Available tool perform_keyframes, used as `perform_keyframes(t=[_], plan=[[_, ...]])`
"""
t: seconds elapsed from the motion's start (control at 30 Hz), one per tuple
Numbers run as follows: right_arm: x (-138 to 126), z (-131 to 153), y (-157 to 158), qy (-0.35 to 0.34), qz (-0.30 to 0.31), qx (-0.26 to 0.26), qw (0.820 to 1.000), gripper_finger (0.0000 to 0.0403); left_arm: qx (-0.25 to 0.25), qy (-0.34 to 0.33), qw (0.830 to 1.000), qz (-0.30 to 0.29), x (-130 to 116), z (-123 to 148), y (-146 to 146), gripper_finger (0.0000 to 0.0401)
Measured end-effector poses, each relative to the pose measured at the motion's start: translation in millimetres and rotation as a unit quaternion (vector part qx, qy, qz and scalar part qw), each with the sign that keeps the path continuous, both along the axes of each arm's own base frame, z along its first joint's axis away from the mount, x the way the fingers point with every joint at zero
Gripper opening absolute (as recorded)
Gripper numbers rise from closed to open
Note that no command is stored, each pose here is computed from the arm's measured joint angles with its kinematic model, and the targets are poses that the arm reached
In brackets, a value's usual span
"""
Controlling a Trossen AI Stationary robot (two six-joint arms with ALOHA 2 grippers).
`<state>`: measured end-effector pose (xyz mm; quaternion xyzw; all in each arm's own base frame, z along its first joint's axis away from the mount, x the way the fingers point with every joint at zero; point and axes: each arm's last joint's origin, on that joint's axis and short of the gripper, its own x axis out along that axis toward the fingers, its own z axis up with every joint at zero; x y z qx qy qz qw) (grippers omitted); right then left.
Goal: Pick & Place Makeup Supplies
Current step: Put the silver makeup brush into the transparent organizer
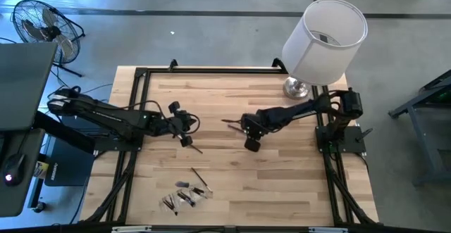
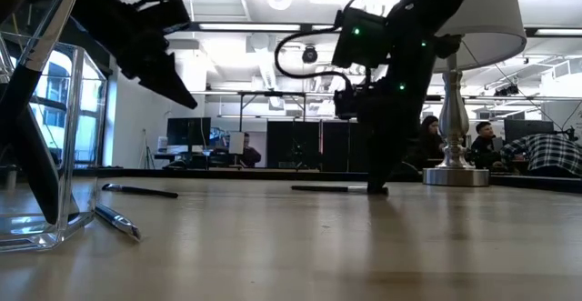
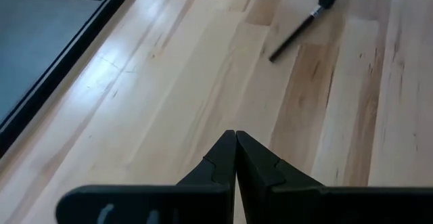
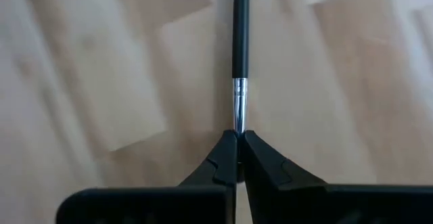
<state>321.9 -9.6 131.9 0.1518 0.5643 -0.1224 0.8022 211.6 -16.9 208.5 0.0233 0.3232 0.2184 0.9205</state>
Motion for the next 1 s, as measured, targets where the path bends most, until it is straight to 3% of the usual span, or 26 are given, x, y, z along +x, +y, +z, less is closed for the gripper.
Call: perform_keyframes(t=[0.27, 0.53, 0.77, 1.0], plan=[[1.7, 26.4, 4.1, -0.067, 0.028, 0.011, 0.997, 0.0001, 0.027, 0.002, 0.999, -0.033, 10.3, -3.2, -1.9, 0.0005], [3.9, 28.7, 4.1, -0.083, 0.027, 0.018, 0.996, 0.0, 0.092, 0.032, 0.99, -0.104, 32.6, 15.2, -5.9, 0.0005], [4.3, 29.5, -1.5, -0.085, -0.004, 0.03, 0.996, 0.0003, 0.093, 0.083, 0.982, -0.142, 55.9, 25.5, -10.9, 0.0008], [10.6, 41.6, -10.3, -0.095, -0.022, 0.052, 0.994, 0.0003, 0.05, 0.16, 0.974, -0.153, 82.5, 25.0, -3.5, 0.0082]])
